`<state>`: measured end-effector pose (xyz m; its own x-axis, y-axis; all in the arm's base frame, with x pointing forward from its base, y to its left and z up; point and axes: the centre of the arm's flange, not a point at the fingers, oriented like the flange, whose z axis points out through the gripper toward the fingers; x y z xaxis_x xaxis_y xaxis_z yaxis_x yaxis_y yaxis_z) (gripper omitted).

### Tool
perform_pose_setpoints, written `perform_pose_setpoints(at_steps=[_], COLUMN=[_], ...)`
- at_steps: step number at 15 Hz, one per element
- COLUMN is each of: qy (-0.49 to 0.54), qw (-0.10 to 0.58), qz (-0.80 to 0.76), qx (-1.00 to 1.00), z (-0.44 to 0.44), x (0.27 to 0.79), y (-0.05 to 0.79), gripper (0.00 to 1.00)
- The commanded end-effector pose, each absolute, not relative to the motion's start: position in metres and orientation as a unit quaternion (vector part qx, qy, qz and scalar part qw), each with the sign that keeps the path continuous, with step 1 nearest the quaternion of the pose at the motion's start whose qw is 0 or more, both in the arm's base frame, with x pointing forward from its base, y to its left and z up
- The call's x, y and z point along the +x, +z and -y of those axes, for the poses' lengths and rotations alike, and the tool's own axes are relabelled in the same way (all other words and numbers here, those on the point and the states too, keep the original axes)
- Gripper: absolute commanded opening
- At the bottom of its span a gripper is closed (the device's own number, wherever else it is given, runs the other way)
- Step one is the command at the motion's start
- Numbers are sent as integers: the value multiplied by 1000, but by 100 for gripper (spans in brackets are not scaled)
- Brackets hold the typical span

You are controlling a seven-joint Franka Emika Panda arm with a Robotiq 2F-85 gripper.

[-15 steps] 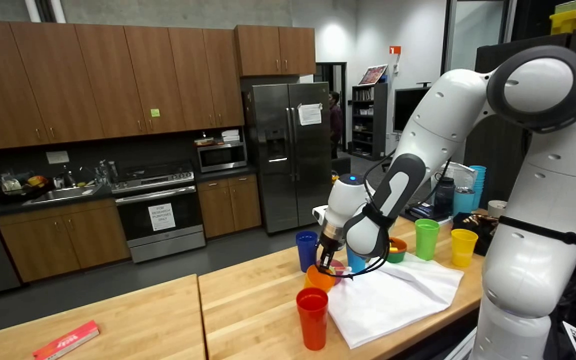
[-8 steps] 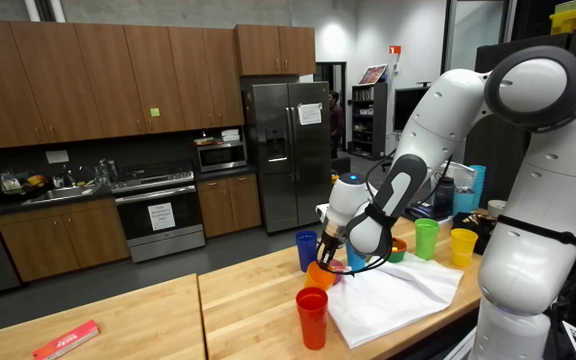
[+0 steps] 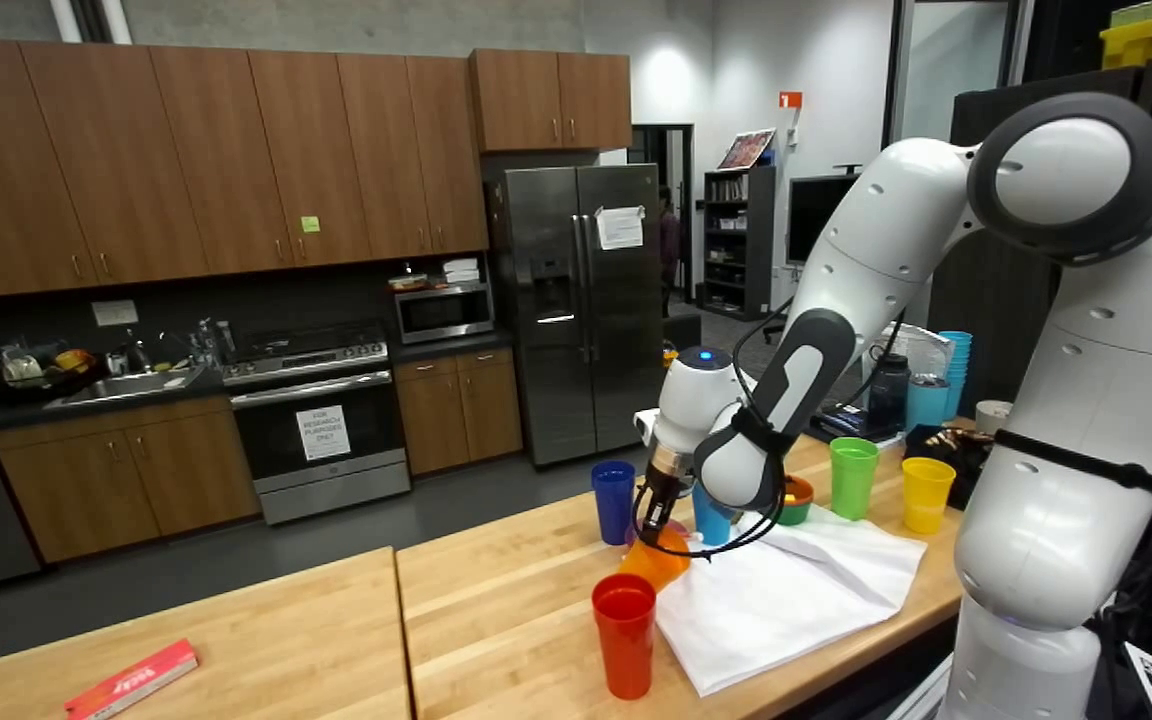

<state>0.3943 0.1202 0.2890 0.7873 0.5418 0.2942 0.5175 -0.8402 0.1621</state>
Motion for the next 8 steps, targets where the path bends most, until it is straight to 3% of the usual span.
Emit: perform_pose_setpoints(at_steps=[1,4,8], qy=[167,165,178], qw=[31,34,28], qz=[-292,-305,-323], qx=[941,937,929], z=[-118,-124,-143], x=[395,395,398], y=[290,294,301], gripper=[60,71,98])
